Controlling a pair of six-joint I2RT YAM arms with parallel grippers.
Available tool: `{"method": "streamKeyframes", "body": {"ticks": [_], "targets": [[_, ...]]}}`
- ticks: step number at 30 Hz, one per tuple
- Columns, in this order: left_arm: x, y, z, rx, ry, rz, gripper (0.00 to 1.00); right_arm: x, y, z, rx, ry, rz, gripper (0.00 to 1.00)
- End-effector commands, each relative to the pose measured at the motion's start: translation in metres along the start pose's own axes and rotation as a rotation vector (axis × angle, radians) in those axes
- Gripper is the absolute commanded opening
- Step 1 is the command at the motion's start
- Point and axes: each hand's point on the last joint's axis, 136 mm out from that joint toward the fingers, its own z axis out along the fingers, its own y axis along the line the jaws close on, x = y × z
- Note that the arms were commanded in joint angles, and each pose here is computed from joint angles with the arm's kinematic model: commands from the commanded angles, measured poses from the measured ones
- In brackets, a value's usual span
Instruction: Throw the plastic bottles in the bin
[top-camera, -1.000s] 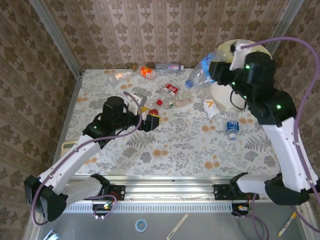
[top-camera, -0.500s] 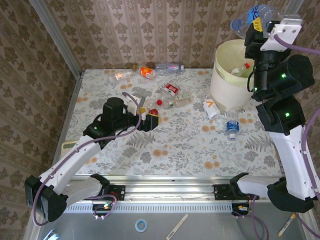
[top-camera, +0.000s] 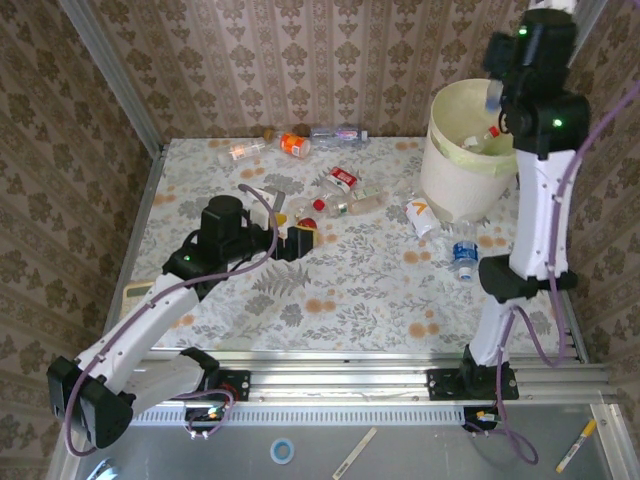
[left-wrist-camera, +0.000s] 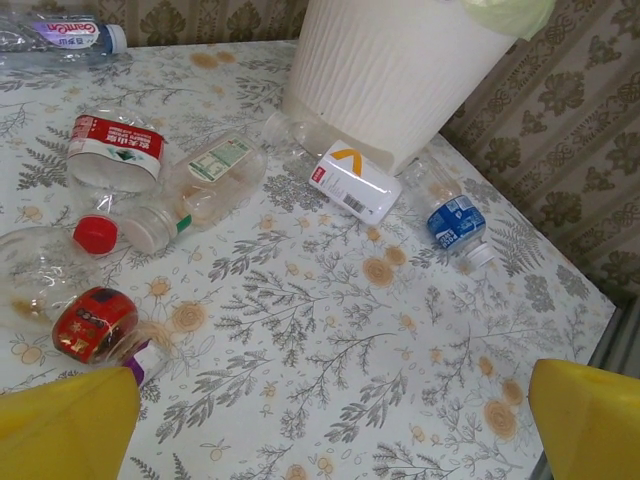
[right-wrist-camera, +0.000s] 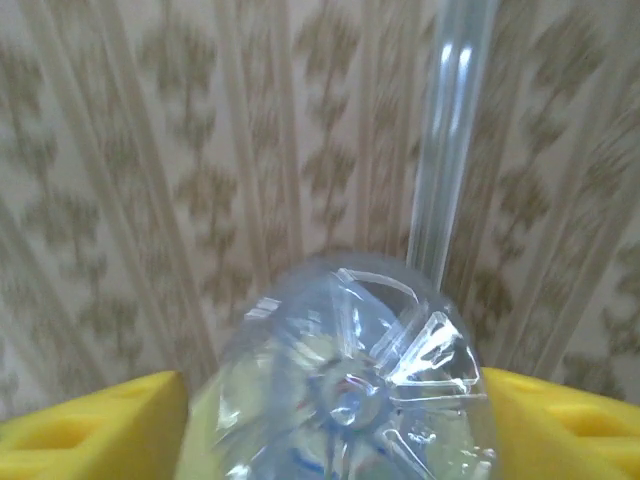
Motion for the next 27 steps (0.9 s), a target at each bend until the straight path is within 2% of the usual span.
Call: {"method": "streamKeyframes", "body": {"ticks": [1, 7, 12, 17, 27], "targets": [[0.003, 0.004, -0.005, -0.017, -0.001, -0.021, 1.00, 0.062, -0.003, -0.017, -0.029, 0.255, -0.015, 0.82], [0.004, 0.008, -0.009, -0.028, 0.000, -0.031, 1.00, 0.067, 0.002, -0.043, -0.134, 0.266, 0.053, 0.86], [-0.001, 0.008, -0.011, -0.024, -0.010, -0.035, 1.00, 0.103, -0.002, -0.071, -0.183, 0.392, 0.082, 0.87], [-0.007, 0.006, -0.010, -0.006, -0.021, -0.037, 1.00, 0.158, -0.002, -0.095, -0.220, 0.557, 0.119, 0.88], [-0.013, 0.003, -0.008, 0.014, -0.023, -0.049, 1.00, 0.291, -0.020, -0.120, -0.142, 0.832, 0.160, 0.91]]}}
